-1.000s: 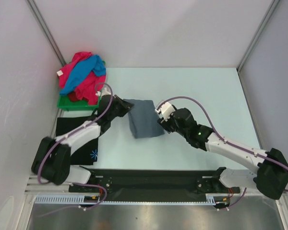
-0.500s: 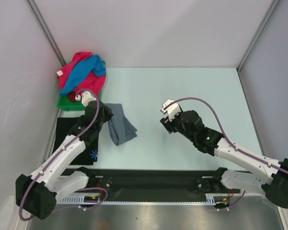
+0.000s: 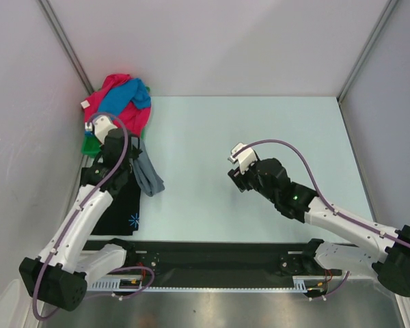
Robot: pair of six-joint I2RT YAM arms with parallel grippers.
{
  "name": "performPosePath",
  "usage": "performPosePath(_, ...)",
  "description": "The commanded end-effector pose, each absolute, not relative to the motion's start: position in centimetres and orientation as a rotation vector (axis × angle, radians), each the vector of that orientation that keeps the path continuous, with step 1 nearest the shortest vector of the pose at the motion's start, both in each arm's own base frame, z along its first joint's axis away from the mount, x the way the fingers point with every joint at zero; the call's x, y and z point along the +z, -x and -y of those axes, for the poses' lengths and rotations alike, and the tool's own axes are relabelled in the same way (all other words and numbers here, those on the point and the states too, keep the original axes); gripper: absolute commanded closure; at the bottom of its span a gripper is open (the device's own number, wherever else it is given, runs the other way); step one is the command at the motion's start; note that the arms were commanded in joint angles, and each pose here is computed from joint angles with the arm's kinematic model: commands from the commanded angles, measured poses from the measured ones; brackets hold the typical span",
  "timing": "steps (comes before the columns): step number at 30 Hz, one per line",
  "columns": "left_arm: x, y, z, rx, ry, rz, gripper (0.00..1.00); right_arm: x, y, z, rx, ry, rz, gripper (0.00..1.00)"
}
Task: Fold and stack the t-shirts
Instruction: Neatly place the folded tshirt to the corner
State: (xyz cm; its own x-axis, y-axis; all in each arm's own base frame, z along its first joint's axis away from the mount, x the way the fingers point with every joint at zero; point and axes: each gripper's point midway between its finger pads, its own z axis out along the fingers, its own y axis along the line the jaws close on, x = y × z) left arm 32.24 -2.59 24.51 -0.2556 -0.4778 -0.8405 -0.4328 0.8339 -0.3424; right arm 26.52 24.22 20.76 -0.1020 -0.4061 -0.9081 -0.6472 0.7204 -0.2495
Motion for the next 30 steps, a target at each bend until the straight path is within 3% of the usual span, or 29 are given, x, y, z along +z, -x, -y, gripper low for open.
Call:
performPosePath(1,27.8,-33.3,1.3,-0.045,0.662,-1.813,1.0,21.1,-26.5,-24.8,0.282,0.83,-1.705,0.4)
performPosePath(13,30.0,-35.3,-2.5,-0.035,0.724,-1.756,1.0,19.6,-26.5,-24.5,0.287,0.844,-1.731,0.39)
performPosePath(30,27.5,-35.2,-7.4,-0.031,0.877,-1.732,1.0,19.3,-27.0,-24.9,0.31,0.848,-1.72,0.4)
